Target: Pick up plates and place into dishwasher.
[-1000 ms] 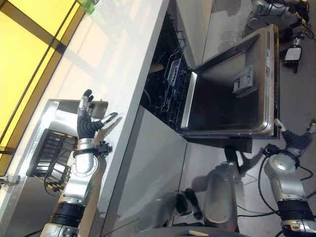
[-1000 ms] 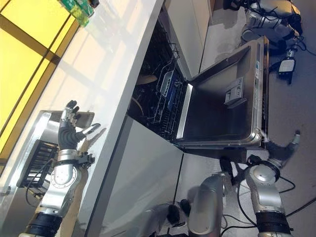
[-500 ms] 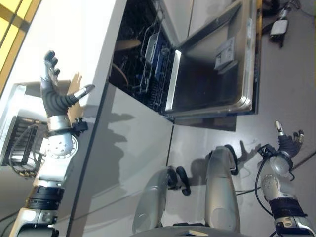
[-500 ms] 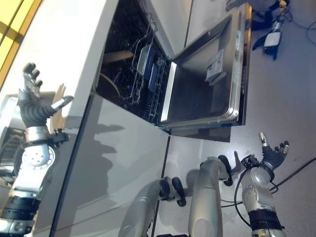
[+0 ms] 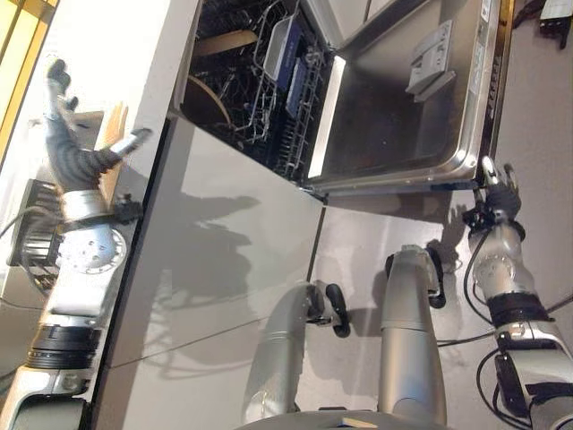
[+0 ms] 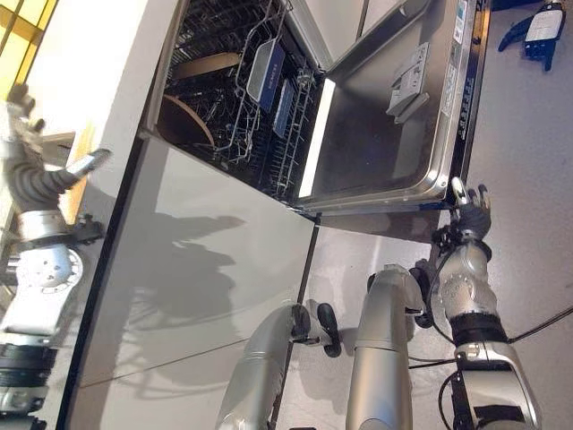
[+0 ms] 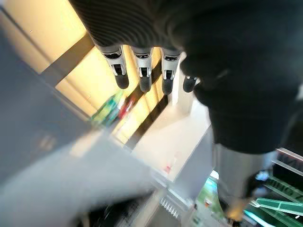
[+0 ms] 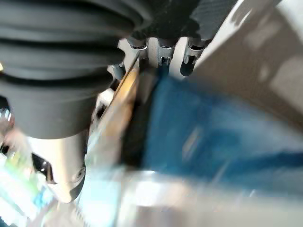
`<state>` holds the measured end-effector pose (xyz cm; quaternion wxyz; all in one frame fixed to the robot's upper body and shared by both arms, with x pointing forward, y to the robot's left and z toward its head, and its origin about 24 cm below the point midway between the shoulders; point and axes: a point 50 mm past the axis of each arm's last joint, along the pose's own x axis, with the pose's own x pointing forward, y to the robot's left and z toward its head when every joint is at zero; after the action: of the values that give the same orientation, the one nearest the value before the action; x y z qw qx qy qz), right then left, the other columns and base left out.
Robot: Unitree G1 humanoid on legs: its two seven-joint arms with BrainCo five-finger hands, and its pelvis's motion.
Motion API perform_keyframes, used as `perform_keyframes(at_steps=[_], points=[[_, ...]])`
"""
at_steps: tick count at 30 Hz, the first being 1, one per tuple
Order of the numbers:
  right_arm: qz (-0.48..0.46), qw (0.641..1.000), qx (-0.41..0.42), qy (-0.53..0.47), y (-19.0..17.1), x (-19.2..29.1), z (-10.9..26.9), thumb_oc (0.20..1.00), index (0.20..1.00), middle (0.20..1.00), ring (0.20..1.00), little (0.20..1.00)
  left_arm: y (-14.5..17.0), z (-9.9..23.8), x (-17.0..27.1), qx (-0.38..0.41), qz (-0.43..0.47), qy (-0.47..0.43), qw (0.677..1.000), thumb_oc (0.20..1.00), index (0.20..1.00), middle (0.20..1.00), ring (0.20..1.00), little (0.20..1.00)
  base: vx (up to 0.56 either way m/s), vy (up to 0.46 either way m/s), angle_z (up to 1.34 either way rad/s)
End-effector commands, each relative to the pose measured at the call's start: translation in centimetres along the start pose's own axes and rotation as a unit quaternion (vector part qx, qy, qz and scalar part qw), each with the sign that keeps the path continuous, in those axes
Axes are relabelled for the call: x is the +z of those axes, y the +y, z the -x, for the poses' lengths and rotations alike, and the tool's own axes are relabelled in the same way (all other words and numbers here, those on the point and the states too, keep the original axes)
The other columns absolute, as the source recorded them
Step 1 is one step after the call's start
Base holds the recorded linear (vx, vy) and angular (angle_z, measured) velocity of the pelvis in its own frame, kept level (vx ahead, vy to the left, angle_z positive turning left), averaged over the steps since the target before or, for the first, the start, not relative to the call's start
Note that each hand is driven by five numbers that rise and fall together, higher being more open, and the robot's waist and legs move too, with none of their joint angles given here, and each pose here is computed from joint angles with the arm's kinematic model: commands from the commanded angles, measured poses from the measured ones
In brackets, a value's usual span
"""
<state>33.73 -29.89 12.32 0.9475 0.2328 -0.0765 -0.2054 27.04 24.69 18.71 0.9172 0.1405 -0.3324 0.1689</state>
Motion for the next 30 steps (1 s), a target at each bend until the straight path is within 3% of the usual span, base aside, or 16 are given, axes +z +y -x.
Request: perform_keyframes(at_steps=[1, 11, 16, 23, 30], points=[[-0.003, 0.981, 0.161, -0.11, 7.0, 5.8, -0.8, 1.0, 1.0, 1.0, 1.0, 1.0, -3.3, 3.8, -2.9, -0.052, 0.049, 0.101, 0.992, 1.0, 1.0, 1.0, 1.0, 1.0, 0.0, -0.033, 0.06], [0.092, 0.933, 0.347, -0.005, 12.9, 3.3, 0.9, 1.0, 1.0, 1.0, 1.0, 1.0, -2.1, 2.6, -2.6, -0.064, 0.045, 0.088, 0.993, 1.0, 1.0, 1.0, 1.0, 1.0, 0.0, -0.057, 0.02], [0.077, 0.908, 0.412, 0.015, 15.6, 2.9, 2.1, 1.0, 1.0, 1.0, 1.0, 1.0, -2.3, 1.6, -2.2, -0.079, 0.031, 0.079, 0.993, 1.0, 1.0, 1.0, 1.0, 1.0, -0.01, -0.107, 0.13], [0.047, 0.883, 0.467, -0.007, 18.0, 2.6, 4.2, 1.0, 1.0, 1.0, 1.0, 1.0, -2.3, 0.9, -2.2, -0.082, 0.023, 0.076, 0.994, 1.0, 1.0, 1.0, 1.0, 1.0, 0.0, -0.034, 0.08], [0.046, 0.885, 0.463, -0.011, 17.7, 1.8, 4.4, 1.0, 1.0, 1.0, 1.0, 1.0, -2.4, 0.7, -2.3, -0.082, 0.027, 0.082, 0.993, 1.0, 1.0, 1.0, 1.0, 1.0, 0.05, 0.025, 0.04]])
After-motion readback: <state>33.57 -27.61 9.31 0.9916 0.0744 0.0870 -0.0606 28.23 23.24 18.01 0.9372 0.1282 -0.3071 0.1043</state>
